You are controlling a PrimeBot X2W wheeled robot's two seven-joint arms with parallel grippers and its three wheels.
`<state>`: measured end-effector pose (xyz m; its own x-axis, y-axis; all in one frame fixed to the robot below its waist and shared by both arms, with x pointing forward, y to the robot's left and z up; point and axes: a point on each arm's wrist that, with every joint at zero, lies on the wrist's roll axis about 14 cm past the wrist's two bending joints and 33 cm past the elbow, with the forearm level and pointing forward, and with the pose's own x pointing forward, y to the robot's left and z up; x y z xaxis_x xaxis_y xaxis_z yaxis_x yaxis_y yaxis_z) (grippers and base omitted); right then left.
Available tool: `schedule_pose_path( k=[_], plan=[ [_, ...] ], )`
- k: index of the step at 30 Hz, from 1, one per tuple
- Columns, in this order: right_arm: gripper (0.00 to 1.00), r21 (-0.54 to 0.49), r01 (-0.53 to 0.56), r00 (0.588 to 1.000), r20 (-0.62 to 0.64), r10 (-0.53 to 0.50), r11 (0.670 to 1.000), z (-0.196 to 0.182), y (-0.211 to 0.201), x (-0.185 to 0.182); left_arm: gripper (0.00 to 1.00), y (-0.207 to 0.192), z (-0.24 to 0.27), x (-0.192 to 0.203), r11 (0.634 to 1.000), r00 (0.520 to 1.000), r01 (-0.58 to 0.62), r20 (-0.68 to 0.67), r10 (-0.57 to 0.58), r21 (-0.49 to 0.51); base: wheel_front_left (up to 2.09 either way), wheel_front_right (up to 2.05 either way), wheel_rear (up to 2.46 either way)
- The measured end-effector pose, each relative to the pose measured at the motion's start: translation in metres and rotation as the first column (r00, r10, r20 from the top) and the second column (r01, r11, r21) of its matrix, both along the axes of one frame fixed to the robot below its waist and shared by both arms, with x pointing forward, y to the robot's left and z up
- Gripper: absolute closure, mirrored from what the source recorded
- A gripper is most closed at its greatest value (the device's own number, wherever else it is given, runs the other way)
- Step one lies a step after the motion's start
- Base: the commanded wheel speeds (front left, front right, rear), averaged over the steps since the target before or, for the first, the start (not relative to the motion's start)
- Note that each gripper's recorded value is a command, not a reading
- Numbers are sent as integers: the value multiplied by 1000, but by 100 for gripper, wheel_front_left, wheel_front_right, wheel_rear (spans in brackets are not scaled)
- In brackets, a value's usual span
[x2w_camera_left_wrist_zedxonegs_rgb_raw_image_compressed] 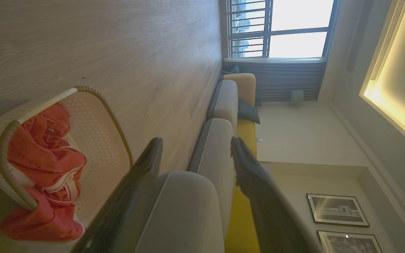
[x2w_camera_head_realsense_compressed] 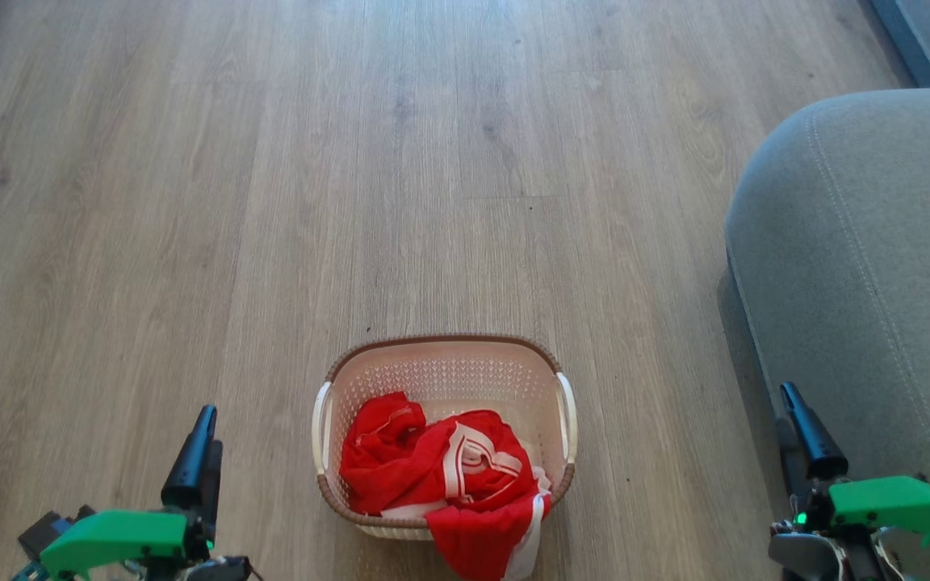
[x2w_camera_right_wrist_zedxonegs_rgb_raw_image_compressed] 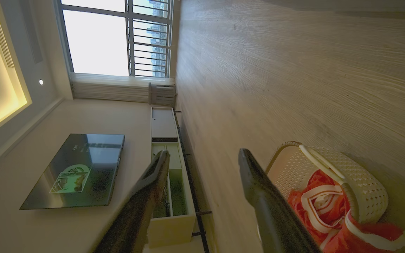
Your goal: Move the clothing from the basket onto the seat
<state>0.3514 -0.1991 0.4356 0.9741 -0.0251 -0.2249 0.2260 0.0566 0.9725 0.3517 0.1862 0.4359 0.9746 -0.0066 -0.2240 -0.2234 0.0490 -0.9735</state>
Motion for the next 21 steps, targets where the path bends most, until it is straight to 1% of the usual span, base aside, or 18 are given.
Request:
schedule_pose_path(
  k=[7, 13, 21],
  plan=[
    [0, -145, -38, 999, 6, 39, 989, 5, 3, 4, 0, -1, 0, 0, 995, 1000, 20, -4, -20, 95, 0, 0, 0],
    [0, -255, -73, 997, 1, 76, 964, 7, 7, 5, 0, -5, 2, 1, 981, 999, 48, -6, -48, 190, 0, 0, 0],
    [0, -362, -103, 994, 0, 111, 927, 10, 12, 6, 0, -5, 5, 3, 951, 998, 65, -10, -65, 303, 0, 0, 0]
  ],
)
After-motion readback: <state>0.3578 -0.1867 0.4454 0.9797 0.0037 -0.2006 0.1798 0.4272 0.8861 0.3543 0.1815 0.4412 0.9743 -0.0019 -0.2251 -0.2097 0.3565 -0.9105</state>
